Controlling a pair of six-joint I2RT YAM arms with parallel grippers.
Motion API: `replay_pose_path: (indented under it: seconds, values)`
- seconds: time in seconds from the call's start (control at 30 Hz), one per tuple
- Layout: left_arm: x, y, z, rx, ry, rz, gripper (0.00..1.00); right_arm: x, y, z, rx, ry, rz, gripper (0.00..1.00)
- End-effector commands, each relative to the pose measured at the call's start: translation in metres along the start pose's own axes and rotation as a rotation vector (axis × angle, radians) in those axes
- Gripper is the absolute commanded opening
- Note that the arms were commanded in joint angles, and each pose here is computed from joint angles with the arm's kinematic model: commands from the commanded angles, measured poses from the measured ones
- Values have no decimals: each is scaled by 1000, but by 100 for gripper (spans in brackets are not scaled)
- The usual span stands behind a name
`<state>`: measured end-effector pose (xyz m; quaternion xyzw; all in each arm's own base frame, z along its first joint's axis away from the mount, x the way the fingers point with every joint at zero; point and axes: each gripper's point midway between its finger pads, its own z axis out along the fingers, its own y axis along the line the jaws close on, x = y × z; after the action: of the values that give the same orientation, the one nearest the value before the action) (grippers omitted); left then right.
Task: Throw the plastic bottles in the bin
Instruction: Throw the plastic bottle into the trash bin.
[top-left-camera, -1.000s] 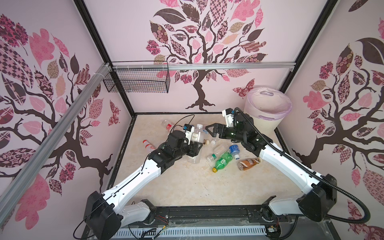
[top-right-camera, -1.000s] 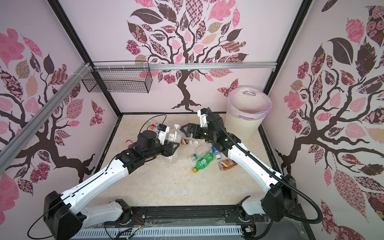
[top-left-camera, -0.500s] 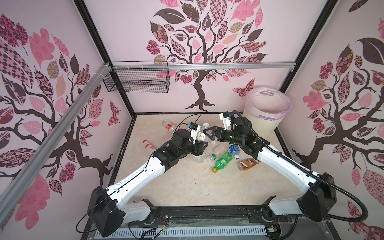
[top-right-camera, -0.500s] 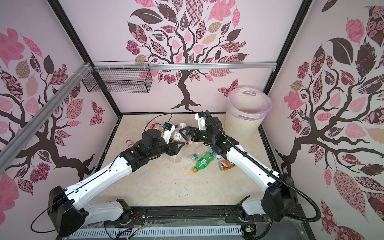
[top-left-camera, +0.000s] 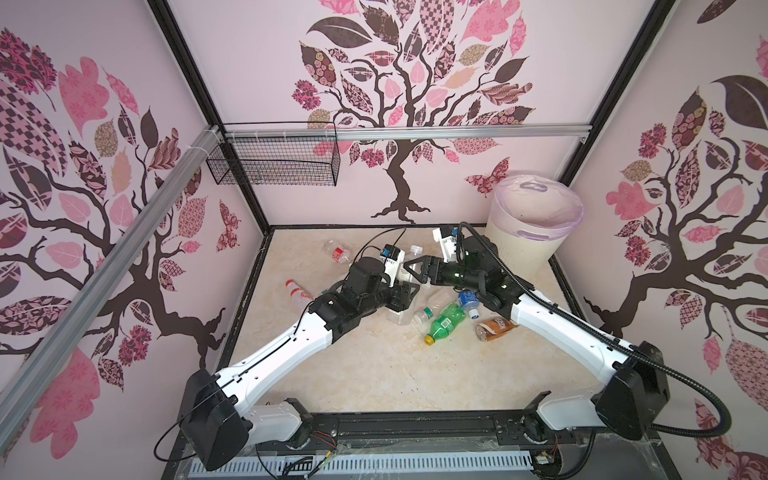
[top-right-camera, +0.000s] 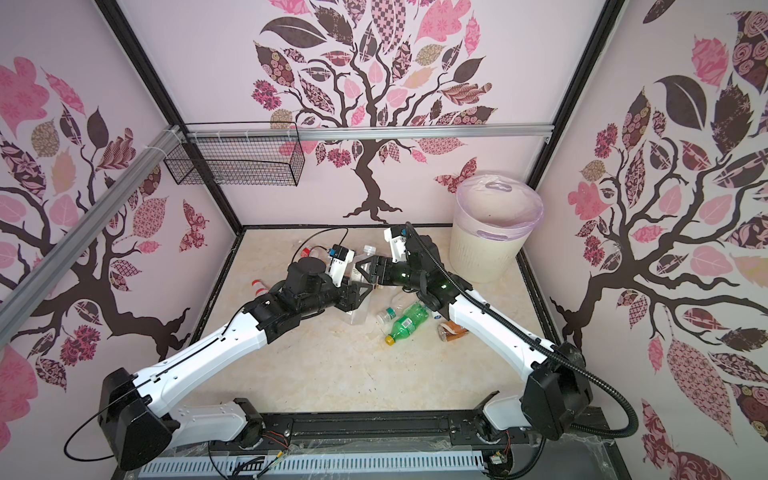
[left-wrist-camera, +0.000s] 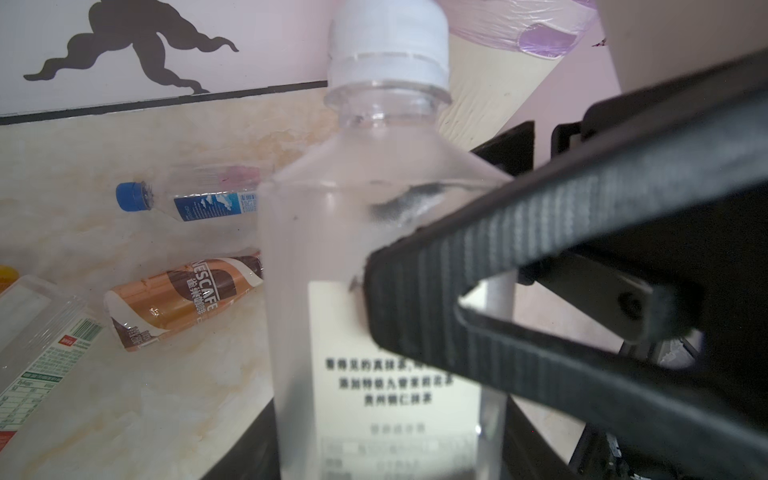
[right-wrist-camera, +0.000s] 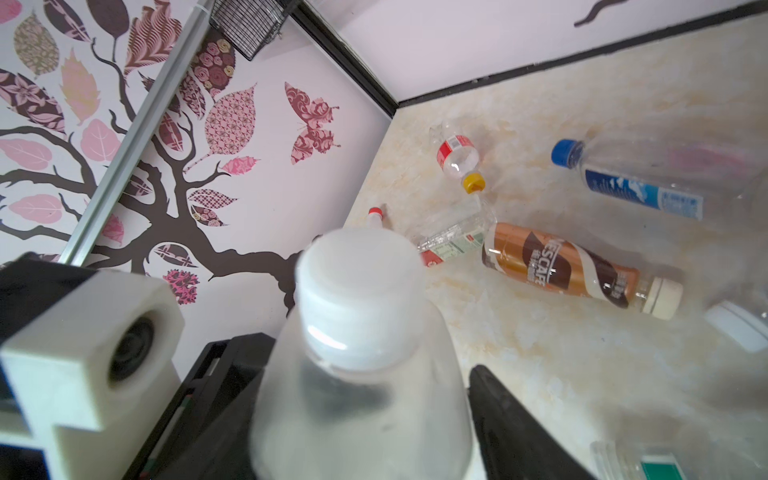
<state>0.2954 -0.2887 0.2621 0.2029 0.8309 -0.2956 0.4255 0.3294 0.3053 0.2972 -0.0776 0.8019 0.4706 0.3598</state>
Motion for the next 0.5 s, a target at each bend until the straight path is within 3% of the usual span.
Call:
replay_pose_path:
  seconds: [0.0, 0.13, 0.3, 0.47]
  values:
    - [-24, -11, -8, 28, -76, 12, 60, 3, -12, 7, 40, 2, 11, 62]
    - [-23, -10, -8, 23, -77, 7, 63, 3, -13, 7, 46, -2, 8, 54]
    - [-23, -11, -10, 25, -76, 0, 74, -9, -15, 1, 100, -39, -37, 50]
    - [-29, -11, -21, 12, -87, 6, 90, -46, -28, -16, 286, -118, -172, 49]
